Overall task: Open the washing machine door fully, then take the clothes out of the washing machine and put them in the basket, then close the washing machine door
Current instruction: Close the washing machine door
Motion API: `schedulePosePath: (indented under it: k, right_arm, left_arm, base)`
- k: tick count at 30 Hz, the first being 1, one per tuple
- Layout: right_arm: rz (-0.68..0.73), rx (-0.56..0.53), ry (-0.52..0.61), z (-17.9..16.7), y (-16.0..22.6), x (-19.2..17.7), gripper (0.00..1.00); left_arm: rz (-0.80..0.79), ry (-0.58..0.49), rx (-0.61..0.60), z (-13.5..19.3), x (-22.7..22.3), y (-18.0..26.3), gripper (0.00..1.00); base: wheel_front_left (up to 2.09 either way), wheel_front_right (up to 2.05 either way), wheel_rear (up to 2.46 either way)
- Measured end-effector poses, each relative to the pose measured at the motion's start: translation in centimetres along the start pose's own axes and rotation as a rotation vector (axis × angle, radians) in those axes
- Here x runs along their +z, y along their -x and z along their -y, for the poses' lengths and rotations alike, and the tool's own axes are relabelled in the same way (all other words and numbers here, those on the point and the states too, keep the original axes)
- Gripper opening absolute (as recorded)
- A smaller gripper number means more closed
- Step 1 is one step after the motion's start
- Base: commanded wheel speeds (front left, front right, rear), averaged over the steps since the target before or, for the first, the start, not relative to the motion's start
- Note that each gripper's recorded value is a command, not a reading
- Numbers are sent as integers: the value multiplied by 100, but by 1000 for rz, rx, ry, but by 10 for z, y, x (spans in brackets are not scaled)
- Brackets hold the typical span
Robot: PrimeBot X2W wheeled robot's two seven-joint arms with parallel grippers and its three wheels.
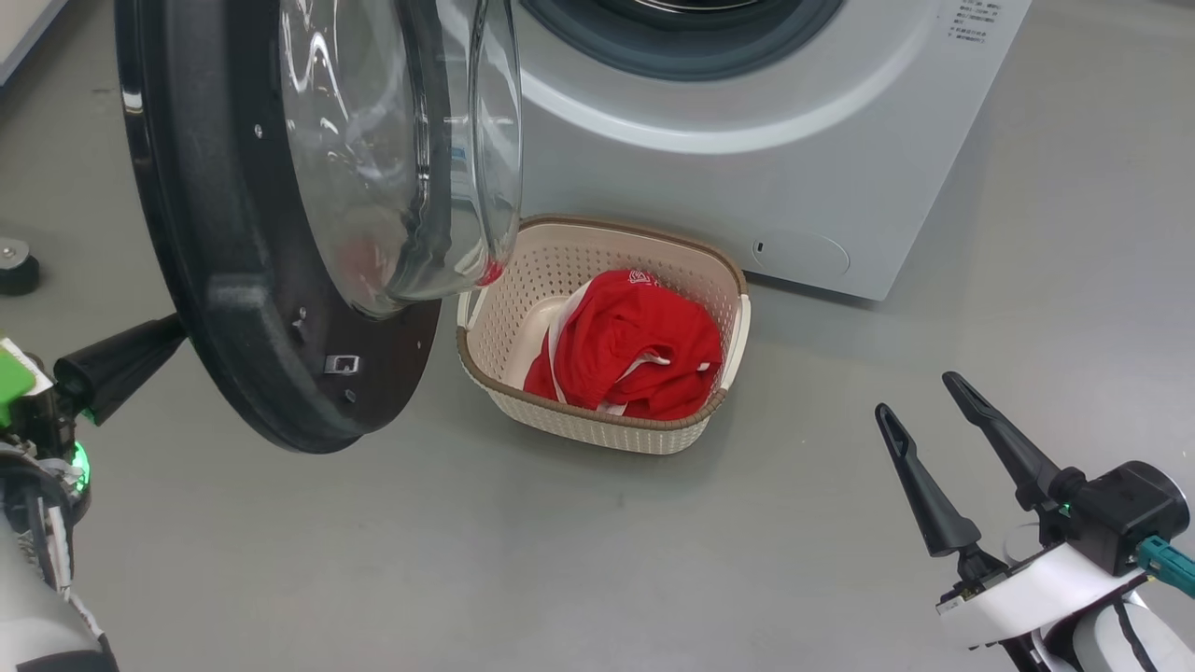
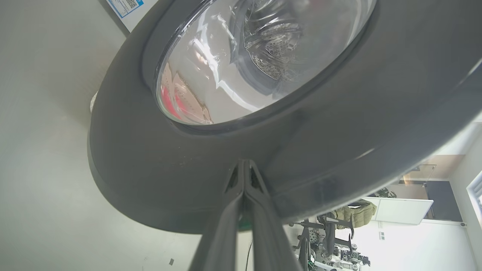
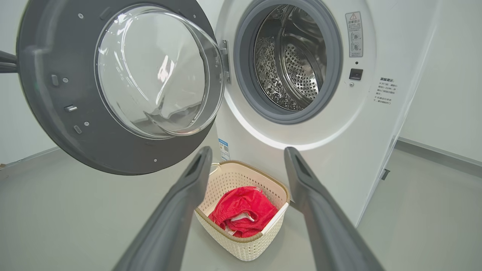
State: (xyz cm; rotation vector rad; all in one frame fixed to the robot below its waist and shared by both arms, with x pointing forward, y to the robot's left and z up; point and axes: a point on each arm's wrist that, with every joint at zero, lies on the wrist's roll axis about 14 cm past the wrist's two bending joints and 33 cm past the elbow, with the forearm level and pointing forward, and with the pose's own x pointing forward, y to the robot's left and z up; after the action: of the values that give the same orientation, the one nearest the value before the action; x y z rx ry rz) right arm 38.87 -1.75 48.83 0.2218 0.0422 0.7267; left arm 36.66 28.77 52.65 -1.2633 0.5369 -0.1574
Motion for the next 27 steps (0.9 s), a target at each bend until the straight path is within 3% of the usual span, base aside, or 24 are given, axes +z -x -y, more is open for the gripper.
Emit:
schedulePosePath:
  k: [11,17,27]
  right_arm:
    - [6,-7,-1,-1,2,2,100]
    - [5,-15,-2,0,3,1,100]
    - [12,-28,-3,-2,3,3,100]
  left_arm:
    - [-2,-50,-35,11,-5,2,0]
    - [119,-91,-51,21,13,8,0]
    - [377,-309,79,29,47,36,0]
  base:
    - [0,0,0]
    - [0,0,0]
    - [0,0,0]
